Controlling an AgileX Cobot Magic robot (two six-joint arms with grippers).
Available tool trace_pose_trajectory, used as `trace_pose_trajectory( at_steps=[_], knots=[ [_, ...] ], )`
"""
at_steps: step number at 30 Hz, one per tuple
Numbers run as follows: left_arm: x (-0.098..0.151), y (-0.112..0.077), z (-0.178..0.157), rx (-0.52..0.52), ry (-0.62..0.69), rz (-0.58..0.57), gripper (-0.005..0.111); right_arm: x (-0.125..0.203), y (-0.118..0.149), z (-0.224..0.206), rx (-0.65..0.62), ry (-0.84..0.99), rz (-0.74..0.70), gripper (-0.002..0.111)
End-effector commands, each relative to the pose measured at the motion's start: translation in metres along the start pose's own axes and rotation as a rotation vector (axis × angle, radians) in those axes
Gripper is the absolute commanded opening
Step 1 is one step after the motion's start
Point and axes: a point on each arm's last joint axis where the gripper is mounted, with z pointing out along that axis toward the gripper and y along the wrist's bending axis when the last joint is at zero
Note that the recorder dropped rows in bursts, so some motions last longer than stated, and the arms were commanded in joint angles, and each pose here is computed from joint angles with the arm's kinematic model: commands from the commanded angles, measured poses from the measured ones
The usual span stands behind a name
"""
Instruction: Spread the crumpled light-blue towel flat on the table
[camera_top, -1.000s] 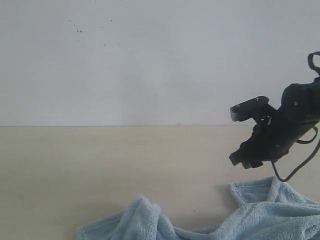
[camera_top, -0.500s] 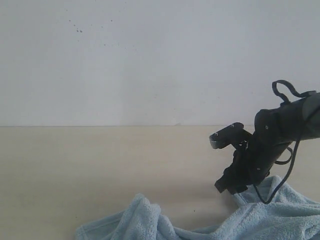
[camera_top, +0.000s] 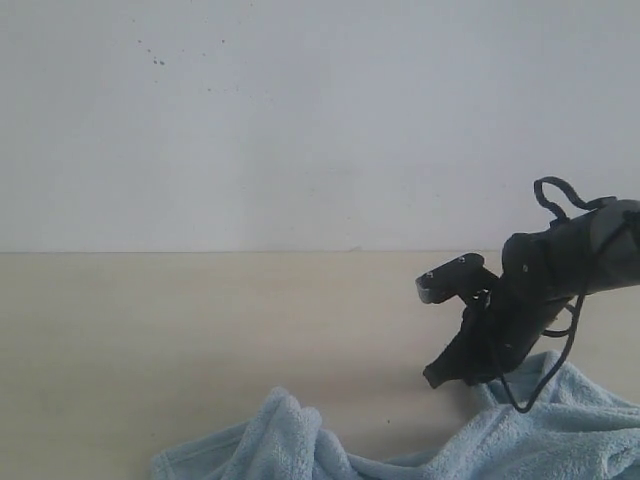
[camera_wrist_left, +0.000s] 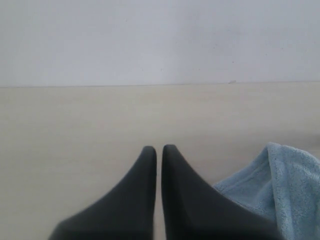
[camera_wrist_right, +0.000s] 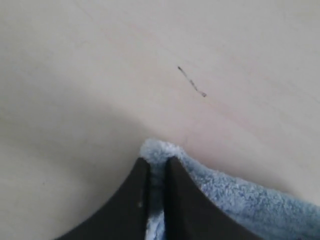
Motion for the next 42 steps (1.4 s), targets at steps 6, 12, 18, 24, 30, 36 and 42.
trace_pose_trajectory(
  at_steps=[6, 12, 18, 24, 30, 36, 42],
  knots=[
    [0.001, 0.000, 0.000, 0.005, -0.003, -0.002, 0.004, -0.004, -0.038, -0.026, 0.115, -0.082, 0.212, 0.008],
    [0.001, 0.000, 0.000, 0.005, -0.003, -0.002, 0.004, 0.006, -0.080, -0.075, 0.289, -0.078, 0.262, 0.008],
    [0.001, 0.000, 0.000, 0.005, -0.003, -0.002, 0.004, 0.016, -0.113, -0.129, 0.515, -0.091, 0.283, 0.008],
    [0.001, 0.000, 0.000, 0.005, -0.003, -0.002, 0.004, 0.048, -0.141, -0.142, 0.612, 0.078, 0.390, 0.008],
    [0.001, 0.000, 0.000, 0.005, -0.003, -0.002, 0.004, 0.072, -0.165, -0.161, 0.679, 0.141, 0.479, 0.008],
    [0.001, 0.000, 0.000, 0.005, -0.003, -0.002, 0.004, 0.089, -0.179, -0.201, 0.744, 0.107, 0.561, 0.008],
    [0.001, 0.000, 0.000, 0.005, -0.003, -0.002, 0.004, 0.114, -0.183, -0.205, 0.623, 0.150, 0.605, 0.008]
  ],
)
